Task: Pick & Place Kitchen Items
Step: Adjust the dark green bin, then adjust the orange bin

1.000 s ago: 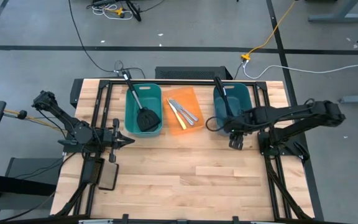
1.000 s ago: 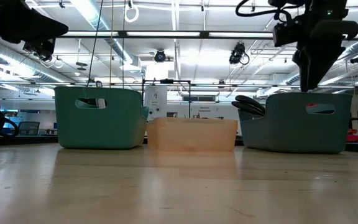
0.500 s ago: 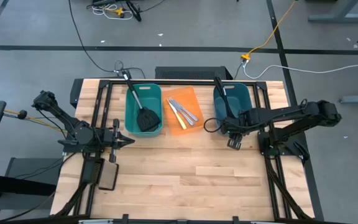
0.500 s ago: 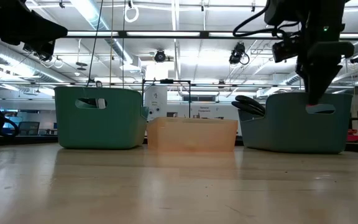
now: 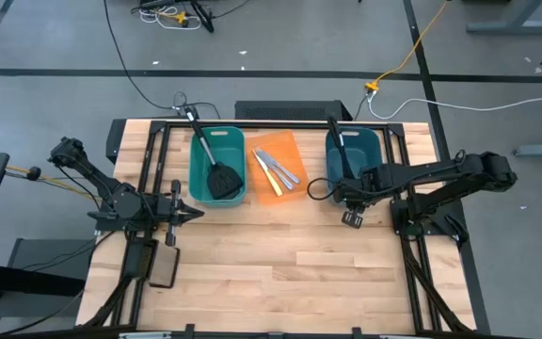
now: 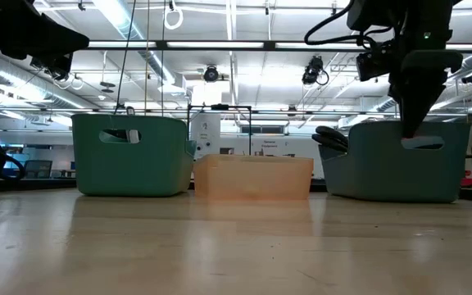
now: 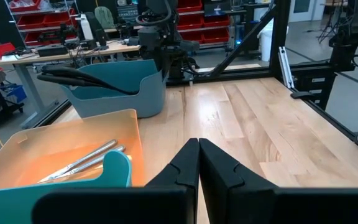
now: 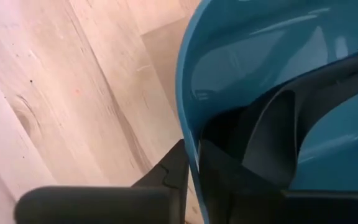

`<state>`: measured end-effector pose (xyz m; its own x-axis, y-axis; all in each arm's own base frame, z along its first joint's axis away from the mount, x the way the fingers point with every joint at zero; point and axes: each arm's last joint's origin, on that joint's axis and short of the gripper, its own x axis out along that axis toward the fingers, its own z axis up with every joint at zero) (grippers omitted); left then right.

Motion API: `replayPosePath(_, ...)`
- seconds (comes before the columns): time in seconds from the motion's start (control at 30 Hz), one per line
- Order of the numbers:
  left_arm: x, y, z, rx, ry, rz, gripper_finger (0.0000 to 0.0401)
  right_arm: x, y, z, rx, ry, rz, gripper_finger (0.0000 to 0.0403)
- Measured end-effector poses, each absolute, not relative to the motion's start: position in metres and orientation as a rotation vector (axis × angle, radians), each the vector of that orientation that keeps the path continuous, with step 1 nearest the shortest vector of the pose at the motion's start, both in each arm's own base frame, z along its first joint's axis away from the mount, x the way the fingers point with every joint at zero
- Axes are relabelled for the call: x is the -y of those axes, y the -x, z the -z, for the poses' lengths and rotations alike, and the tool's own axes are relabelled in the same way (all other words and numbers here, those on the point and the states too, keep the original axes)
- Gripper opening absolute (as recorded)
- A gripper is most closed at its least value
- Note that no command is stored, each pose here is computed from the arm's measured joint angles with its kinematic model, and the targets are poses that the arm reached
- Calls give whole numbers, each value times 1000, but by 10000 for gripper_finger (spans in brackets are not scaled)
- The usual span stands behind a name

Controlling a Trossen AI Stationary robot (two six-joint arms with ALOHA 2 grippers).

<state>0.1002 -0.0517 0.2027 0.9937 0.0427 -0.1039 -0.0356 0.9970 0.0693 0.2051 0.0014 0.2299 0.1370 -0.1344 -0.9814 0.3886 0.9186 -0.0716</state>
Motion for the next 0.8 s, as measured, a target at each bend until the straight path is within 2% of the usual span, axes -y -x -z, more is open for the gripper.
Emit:
replayPosePath(0.13, 52, -100, -203, -106, -67, -39, 18, -2, -206, -230, -1373, -228, 374, 41)
replayPosePath(0.3, 52, -100, -203, -106, -68, -39, 18, -2, -208, -230, -1357, -225, 352, 67)
replayPosePath(0.57, 52, -100, -203, -106, -67, -39, 18, -2, -206, -233, -1381, -211, 347, 158)
replayPosePath(0.8, 52, -100, -203, -106, -67, -39, 18, -1, -206, -262, -1378, -170, 393, 223)
